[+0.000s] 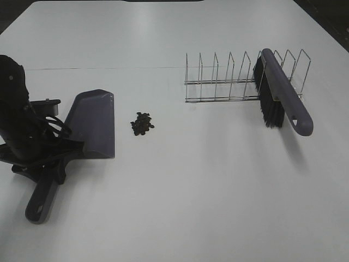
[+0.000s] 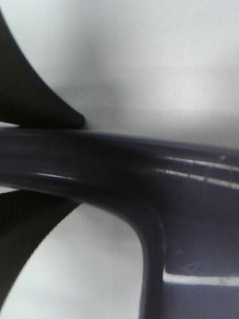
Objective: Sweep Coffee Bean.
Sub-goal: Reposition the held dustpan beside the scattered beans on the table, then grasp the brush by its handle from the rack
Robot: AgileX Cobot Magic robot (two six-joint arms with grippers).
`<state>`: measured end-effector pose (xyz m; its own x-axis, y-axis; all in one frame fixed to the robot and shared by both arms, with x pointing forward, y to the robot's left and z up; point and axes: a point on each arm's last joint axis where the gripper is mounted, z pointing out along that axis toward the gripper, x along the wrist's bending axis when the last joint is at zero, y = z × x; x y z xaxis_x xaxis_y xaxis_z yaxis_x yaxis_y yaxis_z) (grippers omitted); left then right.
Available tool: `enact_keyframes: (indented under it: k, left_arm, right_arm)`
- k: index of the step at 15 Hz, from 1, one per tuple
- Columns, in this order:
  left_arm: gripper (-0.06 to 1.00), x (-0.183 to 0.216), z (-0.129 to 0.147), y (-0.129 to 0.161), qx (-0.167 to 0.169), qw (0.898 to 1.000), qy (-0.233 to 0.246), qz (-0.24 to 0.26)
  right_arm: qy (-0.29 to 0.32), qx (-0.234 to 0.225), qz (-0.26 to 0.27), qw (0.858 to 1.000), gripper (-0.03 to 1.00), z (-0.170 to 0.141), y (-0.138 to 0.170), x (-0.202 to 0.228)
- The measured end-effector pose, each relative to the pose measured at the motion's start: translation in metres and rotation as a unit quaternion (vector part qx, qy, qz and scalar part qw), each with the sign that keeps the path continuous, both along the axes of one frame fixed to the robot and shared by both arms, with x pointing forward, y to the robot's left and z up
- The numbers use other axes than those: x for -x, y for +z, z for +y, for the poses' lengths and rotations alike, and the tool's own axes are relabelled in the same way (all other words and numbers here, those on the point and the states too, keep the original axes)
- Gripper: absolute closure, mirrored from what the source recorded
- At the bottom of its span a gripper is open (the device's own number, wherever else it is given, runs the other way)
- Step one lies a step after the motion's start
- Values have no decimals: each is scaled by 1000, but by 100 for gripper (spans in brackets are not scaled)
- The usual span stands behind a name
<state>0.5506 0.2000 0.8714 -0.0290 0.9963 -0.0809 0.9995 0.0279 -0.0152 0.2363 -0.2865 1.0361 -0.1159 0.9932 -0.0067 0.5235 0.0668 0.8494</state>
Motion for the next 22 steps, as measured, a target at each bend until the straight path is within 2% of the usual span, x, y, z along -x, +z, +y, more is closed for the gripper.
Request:
enact_keyframes:
  k: [6, 9, 12, 13, 14, 16, 22]
  left_arm:
    - [62, 0, 0, 0, -1, 1000, -2, 1]
    - [62, 0, 1, 1, -3, 1000, -25, -3]
    - [62, 0, 4, 6, -20, 998, -60, -12]
    - [62, 1, 9, 12, -44, 995, -90, -10]
    - [62, 2, 11, 13, -54, 993, -100, -8]
    - [62, 2, 12, 14, -61, 992, -108, -9]
    - [62, 2, 13, 24, -62, 992, -110, -25]
  right_arm:
    - [-1, 1, 0, 1000, 22, 0, 0, 0]
    - [-11, 1, 3, 1000, 22, -2, 9, -2]
    - [-15, -7, 54, 998, 22, -3, 25, -21]
    - [-16, -9, 102, 995, 22, -4, 41, -46]
    - [-16, -10, 121, 992, 22, -4, 50, -59]
    - [-12, -8, 163, 987, 22, -6, 61, -89]
    - [-8, -6, 245, 970, 22, -10, 78, -180]
